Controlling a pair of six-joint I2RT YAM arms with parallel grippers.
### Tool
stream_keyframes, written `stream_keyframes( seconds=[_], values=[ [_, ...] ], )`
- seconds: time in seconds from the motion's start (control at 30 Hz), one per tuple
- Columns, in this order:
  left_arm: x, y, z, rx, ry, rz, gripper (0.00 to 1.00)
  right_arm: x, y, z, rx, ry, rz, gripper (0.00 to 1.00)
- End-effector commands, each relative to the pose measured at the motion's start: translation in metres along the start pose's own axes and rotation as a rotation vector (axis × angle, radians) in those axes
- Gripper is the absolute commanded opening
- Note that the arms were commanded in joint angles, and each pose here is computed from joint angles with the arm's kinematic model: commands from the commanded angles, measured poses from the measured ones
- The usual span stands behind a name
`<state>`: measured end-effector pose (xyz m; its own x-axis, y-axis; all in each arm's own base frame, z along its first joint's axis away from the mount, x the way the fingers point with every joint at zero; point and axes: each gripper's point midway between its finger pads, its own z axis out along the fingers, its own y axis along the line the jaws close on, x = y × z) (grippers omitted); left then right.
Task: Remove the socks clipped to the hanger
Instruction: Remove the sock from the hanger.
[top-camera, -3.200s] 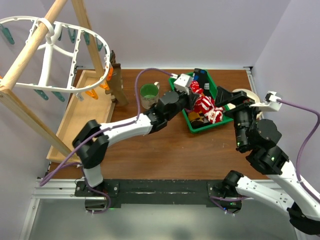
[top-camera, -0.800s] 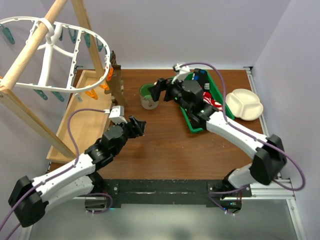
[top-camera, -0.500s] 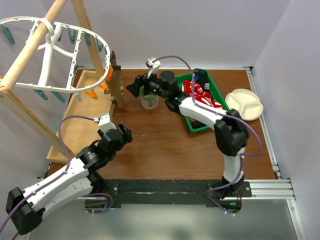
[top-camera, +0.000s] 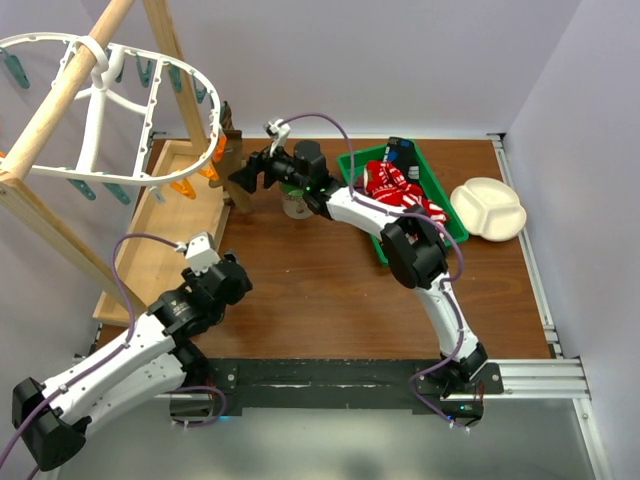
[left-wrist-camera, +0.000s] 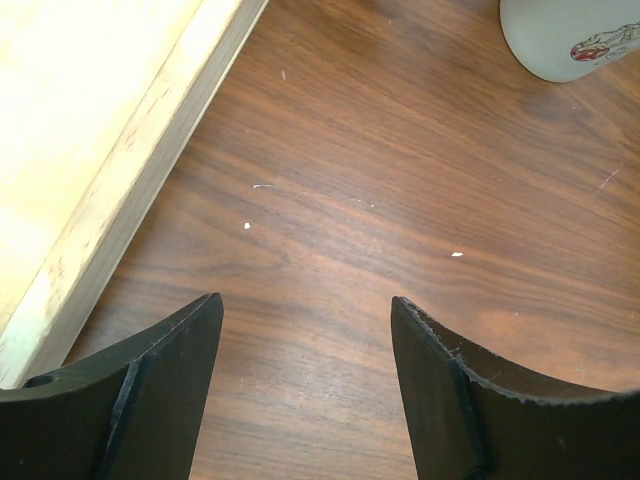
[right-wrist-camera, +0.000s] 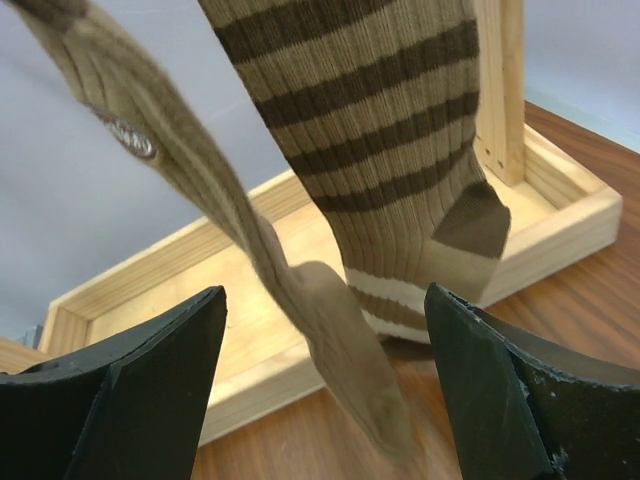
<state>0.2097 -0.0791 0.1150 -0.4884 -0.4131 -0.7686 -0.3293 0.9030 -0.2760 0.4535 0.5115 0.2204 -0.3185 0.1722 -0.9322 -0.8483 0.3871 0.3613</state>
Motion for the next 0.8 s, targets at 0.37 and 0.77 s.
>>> stream_keyframes(
  seconds=[0.37,0.77],
  values=[
    [-0.031,-0.014,-0.014,0.081,-0.088,-0.088,0.73,-0.072,0.05,0.024,-0.122,-0.195,-0.042,0.24],
    [-0.051,-0.046,-0.028,0.281,-0.149,-0.071,0.71,-0.123,0.085,-0.059,-0.041,-0.25,-0.183,0.0]
  ],
)
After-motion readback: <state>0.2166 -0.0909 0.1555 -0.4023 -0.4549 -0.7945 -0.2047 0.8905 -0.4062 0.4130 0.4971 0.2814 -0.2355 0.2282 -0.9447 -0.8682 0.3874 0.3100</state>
